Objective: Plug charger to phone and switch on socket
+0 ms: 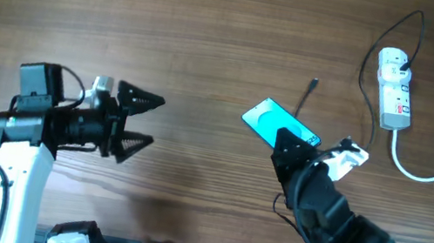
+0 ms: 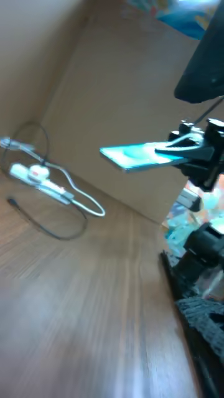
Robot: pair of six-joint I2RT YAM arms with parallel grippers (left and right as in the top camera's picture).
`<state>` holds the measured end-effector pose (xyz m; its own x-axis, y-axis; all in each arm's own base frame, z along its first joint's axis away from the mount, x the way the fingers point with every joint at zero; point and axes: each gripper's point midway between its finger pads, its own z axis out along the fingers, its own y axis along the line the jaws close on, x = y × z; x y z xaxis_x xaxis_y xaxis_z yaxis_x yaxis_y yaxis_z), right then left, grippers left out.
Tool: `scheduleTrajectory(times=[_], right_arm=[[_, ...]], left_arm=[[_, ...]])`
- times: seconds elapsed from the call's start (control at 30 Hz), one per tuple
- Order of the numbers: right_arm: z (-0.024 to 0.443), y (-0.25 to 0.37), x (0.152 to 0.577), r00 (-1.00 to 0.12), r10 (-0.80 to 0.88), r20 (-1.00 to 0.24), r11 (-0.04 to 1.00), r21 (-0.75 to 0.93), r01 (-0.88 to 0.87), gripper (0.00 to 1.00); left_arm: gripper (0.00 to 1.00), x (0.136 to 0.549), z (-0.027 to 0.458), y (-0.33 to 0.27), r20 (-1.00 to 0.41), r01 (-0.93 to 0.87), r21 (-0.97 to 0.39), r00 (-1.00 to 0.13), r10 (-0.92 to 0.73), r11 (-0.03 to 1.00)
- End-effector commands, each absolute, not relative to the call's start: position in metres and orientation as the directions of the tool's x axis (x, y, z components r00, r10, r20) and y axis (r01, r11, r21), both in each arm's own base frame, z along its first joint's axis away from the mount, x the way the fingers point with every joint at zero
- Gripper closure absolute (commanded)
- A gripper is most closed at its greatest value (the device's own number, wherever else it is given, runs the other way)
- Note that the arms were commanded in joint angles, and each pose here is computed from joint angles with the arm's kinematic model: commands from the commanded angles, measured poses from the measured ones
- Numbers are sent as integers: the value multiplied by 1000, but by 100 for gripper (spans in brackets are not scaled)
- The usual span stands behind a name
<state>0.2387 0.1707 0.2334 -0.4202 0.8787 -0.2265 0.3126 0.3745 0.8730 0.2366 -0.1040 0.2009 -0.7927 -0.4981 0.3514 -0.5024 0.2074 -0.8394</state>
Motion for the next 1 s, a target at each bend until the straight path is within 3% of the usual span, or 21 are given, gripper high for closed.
scheduleTrajectory(times=[0.0,0.03,0.27,0.4,0.63,0.73,0.97], right_arm=[[233,187,249,-422,882,-211,359,881,309,96],[232,193,252,-431,879,-204,355,884,306,96],[224,267,274,-564,821,-90,273,929,249,96],[229,277,276,-563,826,16,170,946,276,95],[229,289,266,-592,791,157,80,932,354,96],[222,288,264,-564,796,221,43,908,416,96],[210,297,266,-572,788,227,57,898,436,95]], left_arm=[[6,240,211,-131,417,-530,-830,-797,-437,174],[11,245,209,-136,419,-542,-820,-788,-451,183],[12,264,210,-156,600,-739,-671,-584,-547,53],[18,269,211,-168,644,-786,-618,-507,-573,1],[30,282,208,-173,613,-783,-622,-459,-644,-34],[44,288,204,-167,593,-780,-624,-431,-680,-50],[47,294,206,-167,554,-751,-659,-445,-704,-43]])
